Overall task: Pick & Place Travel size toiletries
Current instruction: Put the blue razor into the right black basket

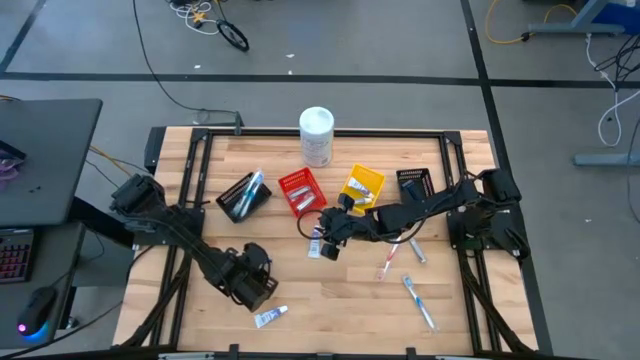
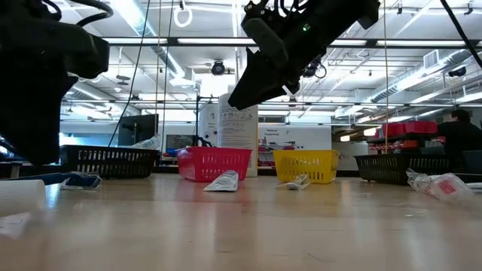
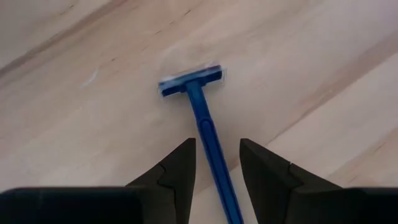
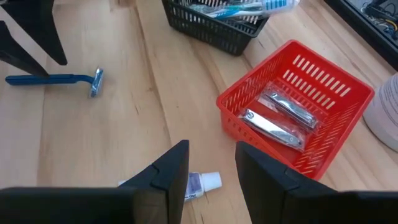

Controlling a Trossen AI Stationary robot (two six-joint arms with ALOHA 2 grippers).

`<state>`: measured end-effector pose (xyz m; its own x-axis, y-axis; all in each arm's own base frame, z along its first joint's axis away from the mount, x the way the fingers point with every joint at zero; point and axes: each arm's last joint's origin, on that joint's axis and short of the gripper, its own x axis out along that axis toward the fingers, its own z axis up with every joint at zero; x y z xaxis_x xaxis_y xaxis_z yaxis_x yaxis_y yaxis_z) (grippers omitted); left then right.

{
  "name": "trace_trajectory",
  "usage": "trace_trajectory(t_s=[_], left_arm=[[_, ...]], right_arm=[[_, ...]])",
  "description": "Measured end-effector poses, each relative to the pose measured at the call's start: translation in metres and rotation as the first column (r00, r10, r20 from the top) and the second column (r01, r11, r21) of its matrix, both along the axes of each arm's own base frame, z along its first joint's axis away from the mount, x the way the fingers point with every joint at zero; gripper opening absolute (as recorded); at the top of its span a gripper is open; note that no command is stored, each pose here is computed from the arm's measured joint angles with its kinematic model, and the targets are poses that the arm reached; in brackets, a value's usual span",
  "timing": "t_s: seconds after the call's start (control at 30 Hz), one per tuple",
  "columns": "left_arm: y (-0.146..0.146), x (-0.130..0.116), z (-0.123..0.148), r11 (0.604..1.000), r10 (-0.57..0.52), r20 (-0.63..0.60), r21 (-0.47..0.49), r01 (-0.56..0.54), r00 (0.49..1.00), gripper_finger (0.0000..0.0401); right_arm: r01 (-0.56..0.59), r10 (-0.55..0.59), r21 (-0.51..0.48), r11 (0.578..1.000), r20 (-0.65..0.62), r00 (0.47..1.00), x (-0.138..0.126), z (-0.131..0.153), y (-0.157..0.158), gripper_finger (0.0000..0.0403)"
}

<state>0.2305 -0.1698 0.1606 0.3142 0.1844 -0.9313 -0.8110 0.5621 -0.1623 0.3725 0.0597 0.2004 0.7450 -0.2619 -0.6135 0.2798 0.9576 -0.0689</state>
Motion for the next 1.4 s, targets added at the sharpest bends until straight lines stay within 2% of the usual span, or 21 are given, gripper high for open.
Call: trace_trajectory(t_s=[0.3, 0.43, 0.67, 0.9, 1.03, 1.2, 1.4], left_arm=[[-0.001, 0.002, 0.0, 0.998, -0.064, 0.0, 0.003, 0.064, 0.998, 0.0131], [0.002, -0.003, -0.009, 0.998, -0.055, -0.029, -0.025, 0.054, 0.998, 0.0132], [0.01, -0.013, -0.026, 0.999, -0.004, -0.033, -0.032, 0.003, 0.999, 0.013], [0.012, -0.015, -0.027, 1.0, -0.026, -0.043, -0.002, 0.026, 0.999, 0.0084], [0.013, -0.013, -0.027, 0.999, -0.036, -0.031, 0.022, 0.036, 0.999, 0.0055], [0.014, 0.0, -0.019, 0.987, -0.086, 0.07, 0.142, 0.075, 0.994, 0.0052], [0.02, 0.024, 0.003, 0.941, -0.199, 0.114, 0.299, 0.157, 0.973, 0.0061]], right_arm=[[0.0, 0.0, 0.001, 1.0, 0.0, 1.0, 0.0, 0.0, 0.0, 0.0142], [0.021, -0.021, 0.032, 0.999, 0.009, 1.0, 0.0, 0.0, 0.001, 0.0142], [-0.024, 0.024, 0.085, 0.996, 0.003, 1.0, 0.0, -0.001, 0.003, 0.0142], [-0.016, 0.016, 0.093, 0.996, 0.005, 1.0, 0.0, -0.001, 0.003, 0.0142], [-0.004, 0.002, 0.132, 0.991, 0.01, 1.0, 0.0, -0.001, 0.003, 0.0142], [-0.075, 0.077, 0.202, 0.977, 0.0, 0.997, 0.0, -0.001, 0.006, 0.0142], [-0.128, 0.147, 0.315, 0.94, -0.037, 0.988, -0.003, -0.004, 0.014, 0.0142]])
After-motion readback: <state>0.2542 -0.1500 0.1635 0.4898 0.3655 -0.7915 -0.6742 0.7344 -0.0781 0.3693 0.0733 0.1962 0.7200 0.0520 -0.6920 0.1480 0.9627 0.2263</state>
